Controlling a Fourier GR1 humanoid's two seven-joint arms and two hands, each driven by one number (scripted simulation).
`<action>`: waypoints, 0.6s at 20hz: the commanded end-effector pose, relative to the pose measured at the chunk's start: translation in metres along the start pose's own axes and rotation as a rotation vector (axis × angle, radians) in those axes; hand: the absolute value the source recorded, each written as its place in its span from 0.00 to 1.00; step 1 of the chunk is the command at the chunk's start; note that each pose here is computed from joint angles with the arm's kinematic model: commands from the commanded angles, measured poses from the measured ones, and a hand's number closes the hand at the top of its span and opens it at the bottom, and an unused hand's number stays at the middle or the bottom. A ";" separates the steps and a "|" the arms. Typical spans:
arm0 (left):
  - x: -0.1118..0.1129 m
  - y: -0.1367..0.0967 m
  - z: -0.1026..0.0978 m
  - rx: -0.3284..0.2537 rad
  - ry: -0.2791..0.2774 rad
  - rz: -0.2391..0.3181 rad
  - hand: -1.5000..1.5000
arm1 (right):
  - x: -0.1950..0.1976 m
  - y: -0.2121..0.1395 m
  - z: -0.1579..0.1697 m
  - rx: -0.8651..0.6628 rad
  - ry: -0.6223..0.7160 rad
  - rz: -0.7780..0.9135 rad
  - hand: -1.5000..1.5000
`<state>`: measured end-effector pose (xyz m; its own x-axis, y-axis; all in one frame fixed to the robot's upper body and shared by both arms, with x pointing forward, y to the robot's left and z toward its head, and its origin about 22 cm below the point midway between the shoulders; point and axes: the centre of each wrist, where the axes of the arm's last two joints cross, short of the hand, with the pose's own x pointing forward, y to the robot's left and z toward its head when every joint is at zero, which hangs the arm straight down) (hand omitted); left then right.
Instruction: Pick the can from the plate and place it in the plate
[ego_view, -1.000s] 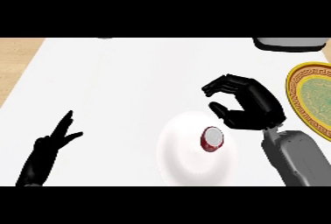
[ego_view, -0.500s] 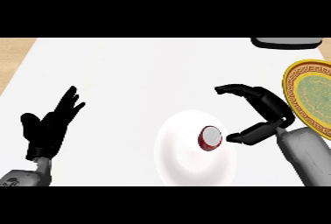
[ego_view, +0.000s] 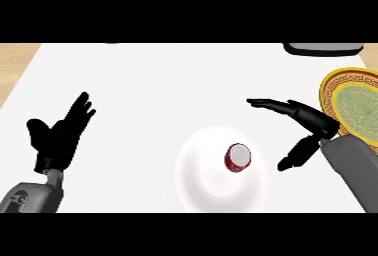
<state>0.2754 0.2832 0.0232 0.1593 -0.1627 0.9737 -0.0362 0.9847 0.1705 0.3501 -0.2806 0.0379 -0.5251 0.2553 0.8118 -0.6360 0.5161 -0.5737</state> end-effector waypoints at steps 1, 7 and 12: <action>0.004 0.015 -0.012 0.018 0.002 0.000 0.50 | 0.003 -0.015 -0.015 0.086 -0.016 0.059 0.00; -0.007 -0.001 0.000 0.001 0.011 0.017 0.50 | 0.021 -0.012 -0.033 0.244 0.082 0.137 0.00; 0.009 0.007 -0.006 -0.002 -0.012 0.000 0.50 | 0.035 0.006 -0.038 0.291 0.124 0.280 0.00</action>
<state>0.2819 0.2842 0.0242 0.1576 -0.1619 0.9741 -0.0409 0.9846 0.1702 0.3563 -0.2474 0.0606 -0.5967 0.4179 0.6850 -0.6543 0.2409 -0.7169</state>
